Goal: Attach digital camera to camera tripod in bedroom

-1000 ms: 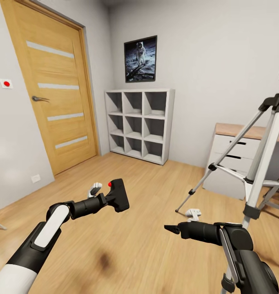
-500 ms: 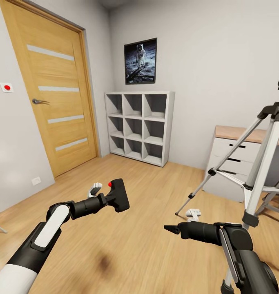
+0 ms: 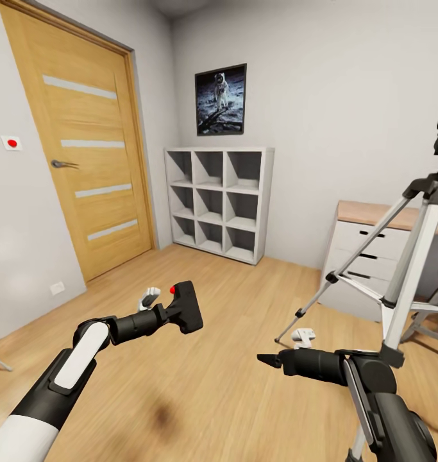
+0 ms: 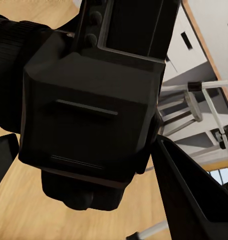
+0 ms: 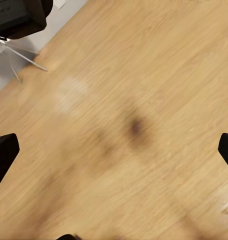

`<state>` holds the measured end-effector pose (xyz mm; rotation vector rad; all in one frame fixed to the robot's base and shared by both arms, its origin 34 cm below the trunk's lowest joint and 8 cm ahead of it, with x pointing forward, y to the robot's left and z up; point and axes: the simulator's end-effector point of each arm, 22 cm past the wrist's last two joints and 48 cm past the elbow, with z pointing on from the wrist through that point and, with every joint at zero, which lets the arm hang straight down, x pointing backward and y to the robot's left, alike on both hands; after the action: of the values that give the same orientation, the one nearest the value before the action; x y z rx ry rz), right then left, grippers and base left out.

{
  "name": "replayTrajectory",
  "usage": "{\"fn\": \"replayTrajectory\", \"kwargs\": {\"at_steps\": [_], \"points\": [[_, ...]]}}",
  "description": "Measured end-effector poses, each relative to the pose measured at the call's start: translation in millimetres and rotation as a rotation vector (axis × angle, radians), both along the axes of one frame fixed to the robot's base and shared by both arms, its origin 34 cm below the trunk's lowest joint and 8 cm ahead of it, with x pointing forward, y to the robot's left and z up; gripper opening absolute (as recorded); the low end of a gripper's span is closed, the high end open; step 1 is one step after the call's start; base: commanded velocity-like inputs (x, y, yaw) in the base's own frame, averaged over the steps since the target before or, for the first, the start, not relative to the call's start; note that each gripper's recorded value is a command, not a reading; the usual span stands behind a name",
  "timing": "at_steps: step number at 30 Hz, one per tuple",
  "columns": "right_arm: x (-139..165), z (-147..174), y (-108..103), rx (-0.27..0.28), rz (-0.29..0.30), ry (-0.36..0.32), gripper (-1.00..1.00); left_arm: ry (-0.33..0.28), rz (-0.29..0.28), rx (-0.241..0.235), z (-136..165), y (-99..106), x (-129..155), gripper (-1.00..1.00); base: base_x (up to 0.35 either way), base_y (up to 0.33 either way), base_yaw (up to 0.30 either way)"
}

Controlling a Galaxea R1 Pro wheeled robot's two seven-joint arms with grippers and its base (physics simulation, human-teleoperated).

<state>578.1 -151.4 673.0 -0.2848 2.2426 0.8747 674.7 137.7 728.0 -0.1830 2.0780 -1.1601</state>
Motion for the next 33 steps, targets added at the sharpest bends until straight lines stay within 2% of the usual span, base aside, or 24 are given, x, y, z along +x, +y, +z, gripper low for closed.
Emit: {"fn": "replayTrajectory", "kwargs": {"at_steps": [33], "points": [[14, 68, -1, 0.000, -0.005, 0.003, 1.00, 0.008, 0.003, 0.001, 66, 1, 14, -1.00, 0.000, 0.000, 0.000]]}}
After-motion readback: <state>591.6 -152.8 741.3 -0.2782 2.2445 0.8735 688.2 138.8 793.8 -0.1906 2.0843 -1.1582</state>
